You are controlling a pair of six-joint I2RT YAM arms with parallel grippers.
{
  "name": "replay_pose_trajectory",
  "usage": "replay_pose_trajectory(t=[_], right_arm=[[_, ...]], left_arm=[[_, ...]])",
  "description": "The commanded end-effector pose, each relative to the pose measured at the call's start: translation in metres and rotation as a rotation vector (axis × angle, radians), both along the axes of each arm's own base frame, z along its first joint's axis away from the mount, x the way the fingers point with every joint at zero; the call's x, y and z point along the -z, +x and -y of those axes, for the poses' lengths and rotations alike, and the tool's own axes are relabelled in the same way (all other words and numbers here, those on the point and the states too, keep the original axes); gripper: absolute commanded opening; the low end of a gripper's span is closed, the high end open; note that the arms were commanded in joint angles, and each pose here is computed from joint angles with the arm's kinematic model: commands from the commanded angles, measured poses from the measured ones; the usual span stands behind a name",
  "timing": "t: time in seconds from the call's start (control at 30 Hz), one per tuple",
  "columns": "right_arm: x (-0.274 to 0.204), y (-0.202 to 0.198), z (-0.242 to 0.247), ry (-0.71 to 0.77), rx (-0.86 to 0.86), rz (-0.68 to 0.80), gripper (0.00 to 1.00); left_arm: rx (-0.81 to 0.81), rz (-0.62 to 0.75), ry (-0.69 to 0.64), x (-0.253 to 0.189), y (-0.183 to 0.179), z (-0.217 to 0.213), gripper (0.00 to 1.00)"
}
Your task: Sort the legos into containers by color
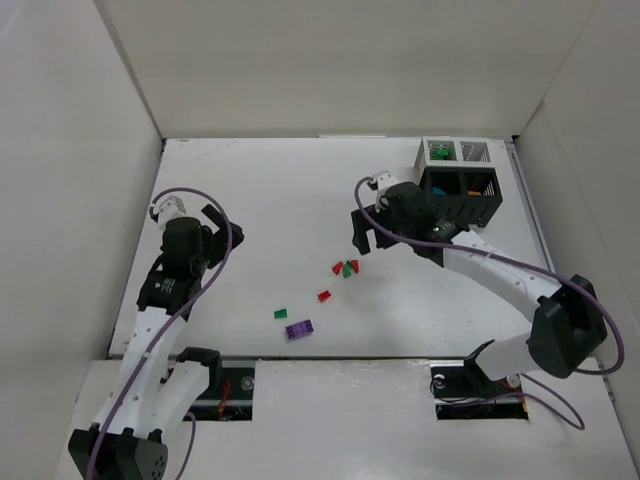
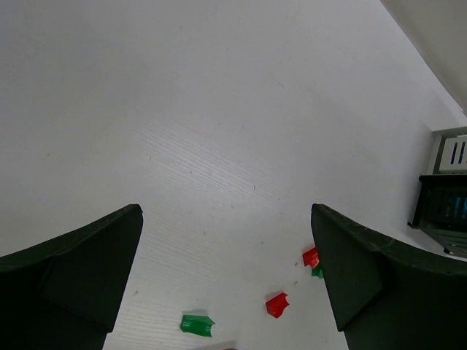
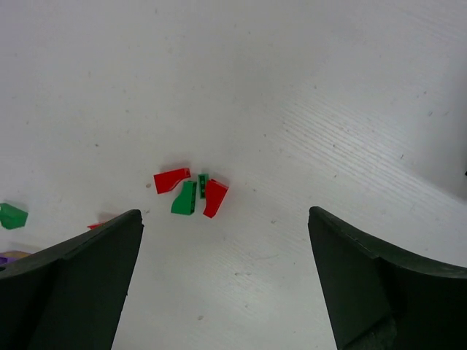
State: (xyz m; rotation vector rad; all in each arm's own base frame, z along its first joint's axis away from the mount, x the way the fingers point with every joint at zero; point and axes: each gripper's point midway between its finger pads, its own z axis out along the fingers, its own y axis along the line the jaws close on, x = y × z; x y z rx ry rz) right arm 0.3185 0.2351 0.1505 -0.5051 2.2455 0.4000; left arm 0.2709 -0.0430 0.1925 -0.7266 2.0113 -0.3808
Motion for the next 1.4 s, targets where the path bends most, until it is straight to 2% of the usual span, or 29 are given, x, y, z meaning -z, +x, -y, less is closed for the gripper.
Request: replay_pose_trajectory(t=[0.0, 0.17, 0.4, 0.6, 0.77, 0.93, 1.03, 1.07, 1.17, 1.23, 1.37], right_arm=[[-0.05, 0.01, -0.009, 0.131, -0.012, 0.126, 1.0], [-0.069, 0.015, -0.007, 0.163, -0.022, 0.164, 1.0], [-0.071, 0.02, -0.002, 0.18, -0.02, 0.164, 1.0], [-0.046, 0.014, 0.002, 0.136, -0.029, 0.121, 1.0], [-0.032, 0.0, -0.024, 0.137, -0.149, 0.116, 1.0], [0.009, -0.009, -0.054, 0.035, -0.203, 0.047, 1.0], [0.015, -0.005, -0.063, 0.035, -0.206, 0.034, 0.94], [0.031, -0.009, -0.069, 0.013, -0.221, 0.003, 0.94], [0.05, -0.007, -0.081, -0.09, -0.228, 0.021, 0.91], [0.061, -0.003, -0.078, -0.173, -0.196, 0.025, 0.83], [0.069, -0.006, -0.09, -0.228, -0.2, 0.056, 0.8]], left_arm=[[-0.004, 0.039, 0.007, -0.007, 0.005, -0.001, 1.0], [0.001, 0.067, 0.012, -0.018, 0.012, 0.0, 1.0], [0.001, 0.067, 0.012, -0.016, 0.011, 0.0, 1.0], [-0.001, 0.035, 0.007, -0.008, 0.004, 0.0, 1.0], [-0.005, 0.034, -0.001, -0.009, 0.002, 0.0, 1.0], [-0.011, 0.034, -0.01, -0.009, 0.002, 0.0, 1.0], [-0.007, 0.031, -0.022, -0.006, 0.0, 0.002, 1.0], [-0.007, 0.031, -0.022, -0.006, 0.0, 0.002, 1.0], [0.002, 0.018, -0.025, 0.0, -0.001, 0.003, 1.0], [0.011, 0.008, -0.03, 0.002, -0.001, 0.005, 1.0], [0.011, 0.008, -0.03, 0.002, -0.001, 0.005, 1.0]])
